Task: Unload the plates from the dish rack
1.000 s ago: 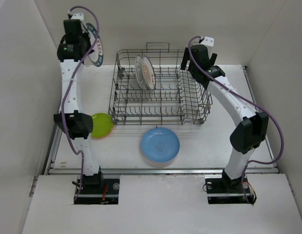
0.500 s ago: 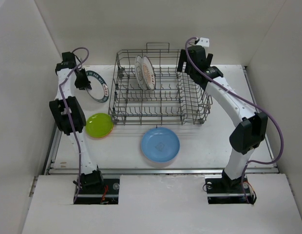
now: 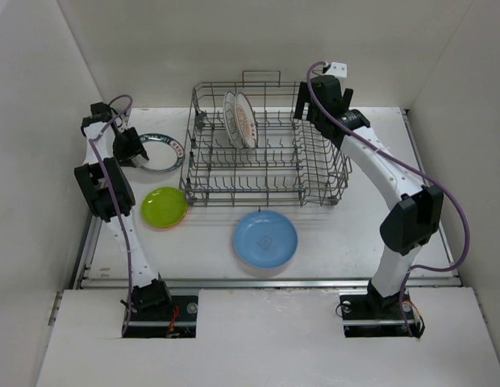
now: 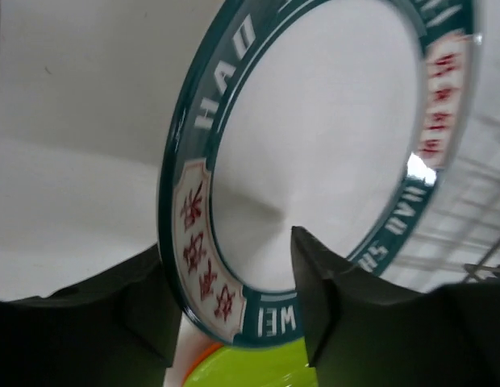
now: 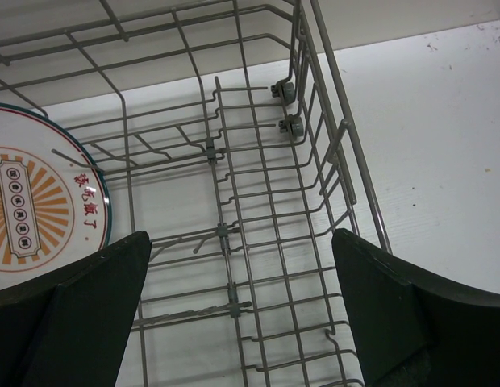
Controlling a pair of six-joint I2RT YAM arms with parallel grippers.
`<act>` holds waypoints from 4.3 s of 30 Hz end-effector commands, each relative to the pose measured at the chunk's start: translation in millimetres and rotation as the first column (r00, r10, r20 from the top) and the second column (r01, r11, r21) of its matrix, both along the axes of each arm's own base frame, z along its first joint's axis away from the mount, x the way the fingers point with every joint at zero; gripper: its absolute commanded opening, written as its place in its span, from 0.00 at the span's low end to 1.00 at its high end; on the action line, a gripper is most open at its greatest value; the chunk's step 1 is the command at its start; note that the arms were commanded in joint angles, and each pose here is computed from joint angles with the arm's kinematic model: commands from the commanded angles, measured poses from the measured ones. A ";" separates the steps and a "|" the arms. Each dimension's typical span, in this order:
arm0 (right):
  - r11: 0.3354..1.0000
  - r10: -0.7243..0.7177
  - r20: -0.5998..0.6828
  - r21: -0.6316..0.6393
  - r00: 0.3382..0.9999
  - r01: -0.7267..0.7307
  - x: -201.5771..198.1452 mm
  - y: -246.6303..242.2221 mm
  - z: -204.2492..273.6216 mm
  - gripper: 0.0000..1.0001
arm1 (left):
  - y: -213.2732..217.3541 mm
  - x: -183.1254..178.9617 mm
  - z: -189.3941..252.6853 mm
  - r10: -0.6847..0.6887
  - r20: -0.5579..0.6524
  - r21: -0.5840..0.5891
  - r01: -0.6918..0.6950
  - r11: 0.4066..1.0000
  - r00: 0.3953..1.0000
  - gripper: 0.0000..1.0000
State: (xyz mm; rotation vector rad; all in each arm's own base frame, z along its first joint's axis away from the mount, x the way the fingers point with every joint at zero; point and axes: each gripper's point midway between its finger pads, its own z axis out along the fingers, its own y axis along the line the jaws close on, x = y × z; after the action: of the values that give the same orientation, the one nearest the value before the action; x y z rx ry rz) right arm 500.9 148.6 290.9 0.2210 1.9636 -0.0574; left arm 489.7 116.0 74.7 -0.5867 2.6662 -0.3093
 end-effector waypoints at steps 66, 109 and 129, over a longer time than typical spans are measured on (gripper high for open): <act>1.000 0.014 -0.098 0.003 0.995 -0.014 -21.9 -17.1 -14.7 1.00 | -293.8 60.3 128.2 -0.496 0.341 0.314 0.401 0.861 0.799 0.00; 0.999 0.005 -0.057 -0.047 0.998 -0.007 -12.3 -21.5 -1.6 1.00 | -246.5 49.0 326.2 -0.552 0.602 0.602 0.126 0.789 0.577 0.00; 0.998 0.036 -0.064 -0.040 0.997 -0.038 -9.7 -15.5 -5.5 1.00 | -70.8 37.7 312.3 -0.082 0.663 0.181 -0.052 0.982 0.744 0.00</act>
State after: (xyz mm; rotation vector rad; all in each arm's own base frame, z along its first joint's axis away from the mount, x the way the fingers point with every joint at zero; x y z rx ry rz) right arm 480.5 130.9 259.3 0.1402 2.1005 -0.1192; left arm 549.8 27.1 355.4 -0.1350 2.0250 0.0303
